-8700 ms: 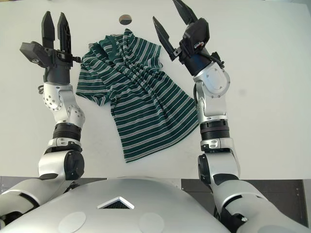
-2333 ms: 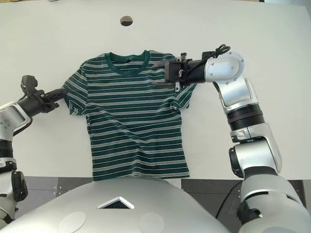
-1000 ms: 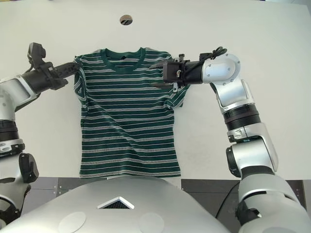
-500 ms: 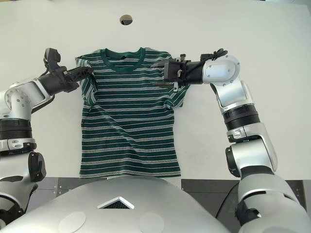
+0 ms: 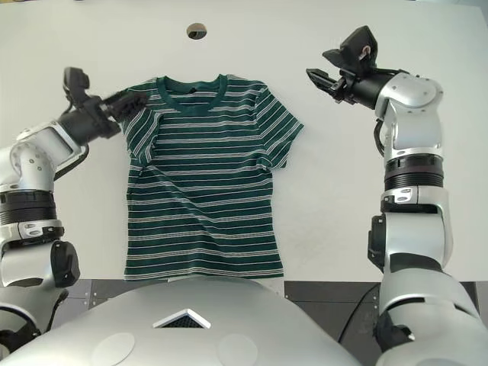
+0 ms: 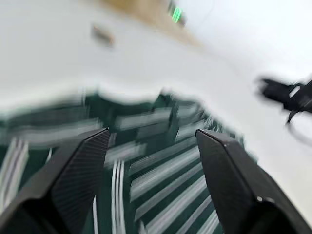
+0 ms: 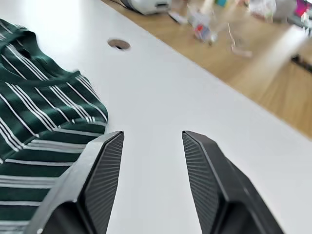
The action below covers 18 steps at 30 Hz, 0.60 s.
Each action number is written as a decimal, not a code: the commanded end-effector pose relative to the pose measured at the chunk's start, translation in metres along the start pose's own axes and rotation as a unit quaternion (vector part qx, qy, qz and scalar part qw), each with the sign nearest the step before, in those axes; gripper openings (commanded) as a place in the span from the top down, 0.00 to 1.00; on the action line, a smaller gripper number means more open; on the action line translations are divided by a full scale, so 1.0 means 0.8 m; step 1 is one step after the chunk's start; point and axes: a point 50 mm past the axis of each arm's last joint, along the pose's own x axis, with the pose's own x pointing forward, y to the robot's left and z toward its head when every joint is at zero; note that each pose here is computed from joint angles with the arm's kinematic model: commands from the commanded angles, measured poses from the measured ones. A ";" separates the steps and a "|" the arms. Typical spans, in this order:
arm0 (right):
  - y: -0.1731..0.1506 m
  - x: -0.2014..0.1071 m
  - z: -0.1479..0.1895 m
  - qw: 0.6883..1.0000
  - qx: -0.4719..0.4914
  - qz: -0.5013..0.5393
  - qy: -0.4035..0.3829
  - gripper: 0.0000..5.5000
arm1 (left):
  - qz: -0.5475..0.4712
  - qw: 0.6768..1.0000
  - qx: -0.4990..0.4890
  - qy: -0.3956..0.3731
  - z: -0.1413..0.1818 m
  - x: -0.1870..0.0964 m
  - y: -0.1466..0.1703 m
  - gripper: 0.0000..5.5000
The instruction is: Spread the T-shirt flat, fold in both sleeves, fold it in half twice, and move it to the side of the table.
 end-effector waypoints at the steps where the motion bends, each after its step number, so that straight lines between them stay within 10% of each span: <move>1: 0.018 0.001 -0.051 0.996 0.040 0.009 0.078 0.54 | -0.003 0.998 0.015 -0.053 0.014 -0.005 0.000 0.40; 18: 0.061 -0.018 -0.092 0.971 0.131 0.110 0.166 0.45 | 0.041 0.997 0.024 -0.062 0.014 -0.014 0.016 0.40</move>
